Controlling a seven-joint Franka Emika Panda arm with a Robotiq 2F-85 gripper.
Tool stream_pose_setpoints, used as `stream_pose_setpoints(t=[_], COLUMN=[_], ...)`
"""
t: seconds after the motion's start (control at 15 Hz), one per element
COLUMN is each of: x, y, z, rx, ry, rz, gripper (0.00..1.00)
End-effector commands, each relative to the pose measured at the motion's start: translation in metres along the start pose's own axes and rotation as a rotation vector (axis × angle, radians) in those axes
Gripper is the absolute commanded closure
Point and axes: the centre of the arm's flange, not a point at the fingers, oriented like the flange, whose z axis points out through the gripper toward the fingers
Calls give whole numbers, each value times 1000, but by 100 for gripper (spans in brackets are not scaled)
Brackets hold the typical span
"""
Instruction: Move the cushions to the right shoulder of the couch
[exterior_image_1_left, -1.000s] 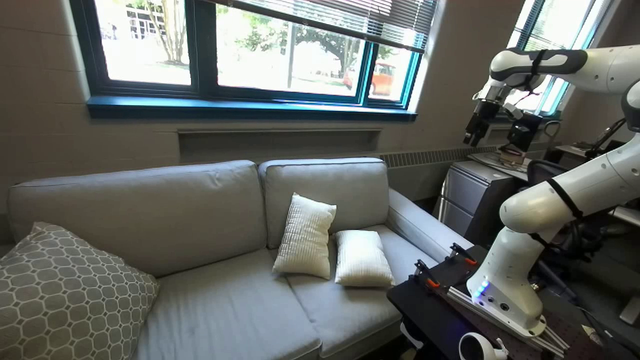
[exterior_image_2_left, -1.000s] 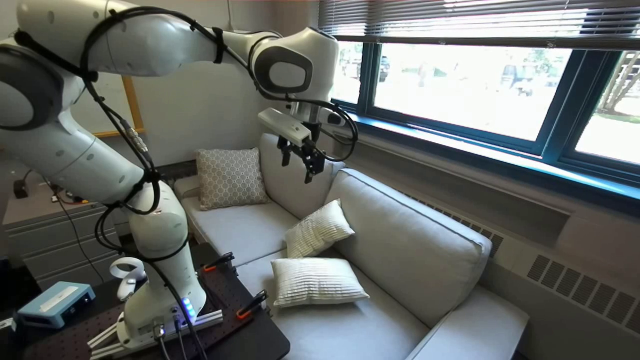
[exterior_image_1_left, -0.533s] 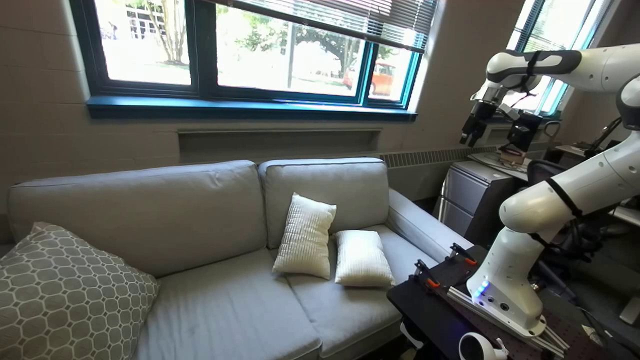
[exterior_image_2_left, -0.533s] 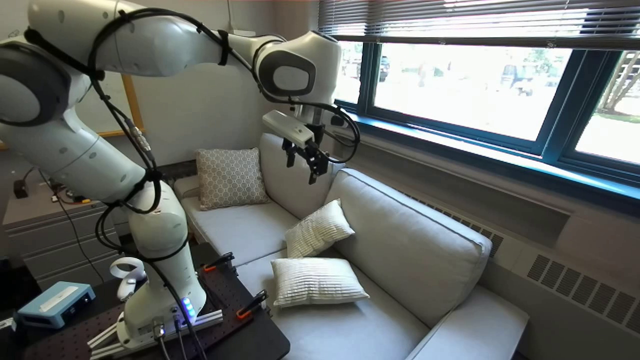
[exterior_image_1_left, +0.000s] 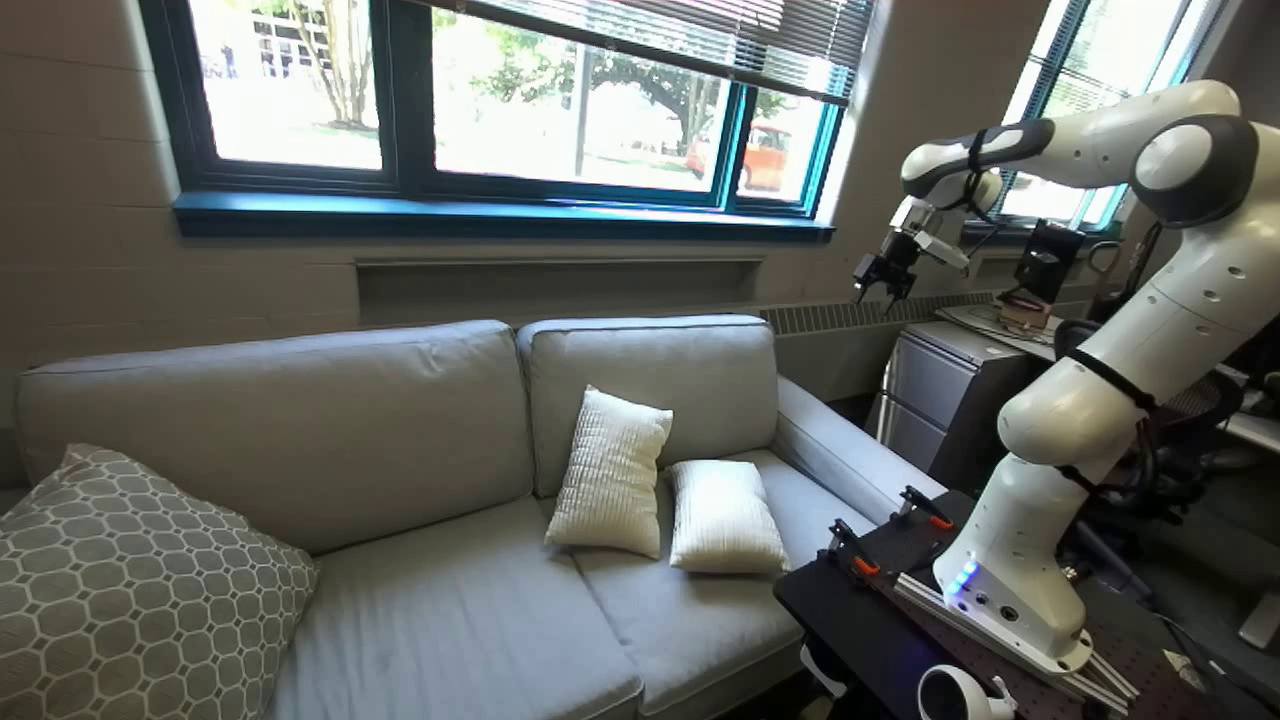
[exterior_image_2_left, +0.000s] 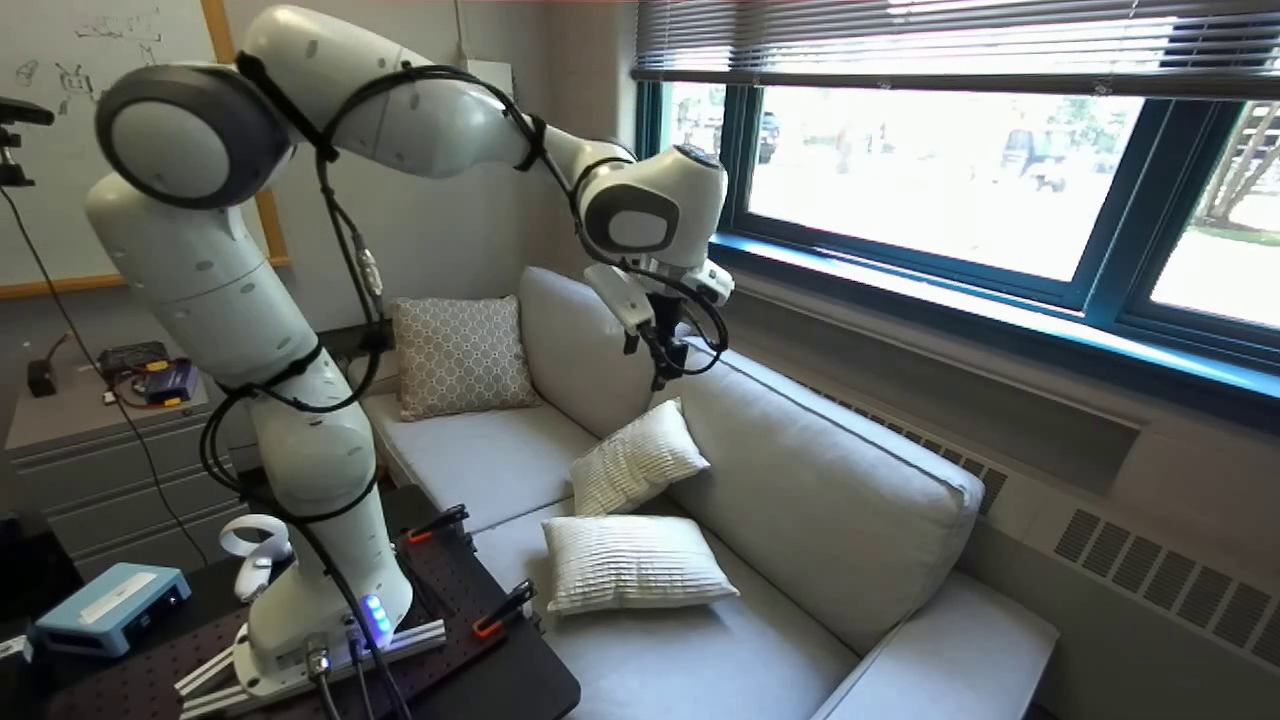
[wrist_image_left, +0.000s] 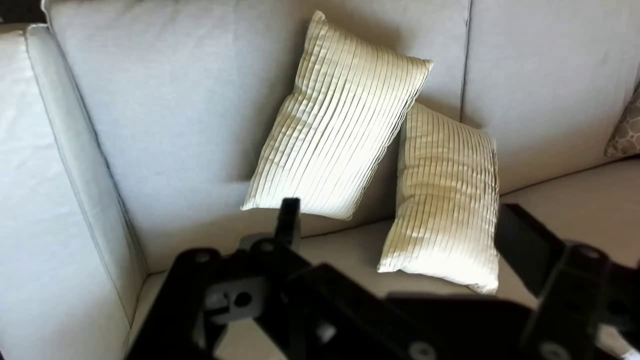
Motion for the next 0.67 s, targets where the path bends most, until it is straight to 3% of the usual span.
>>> stream_pose_setpoints(t=[0.0,0.4,0.53,0.6], x=[62,129,135,112], y=[-10,-17,-22,-18], z=[39,139,155,157], rx=[10,-73,-68,-74], ry=[-23,-48,-126,-84], rz=[161,402,387,364], gripper=[0,0,0,0])
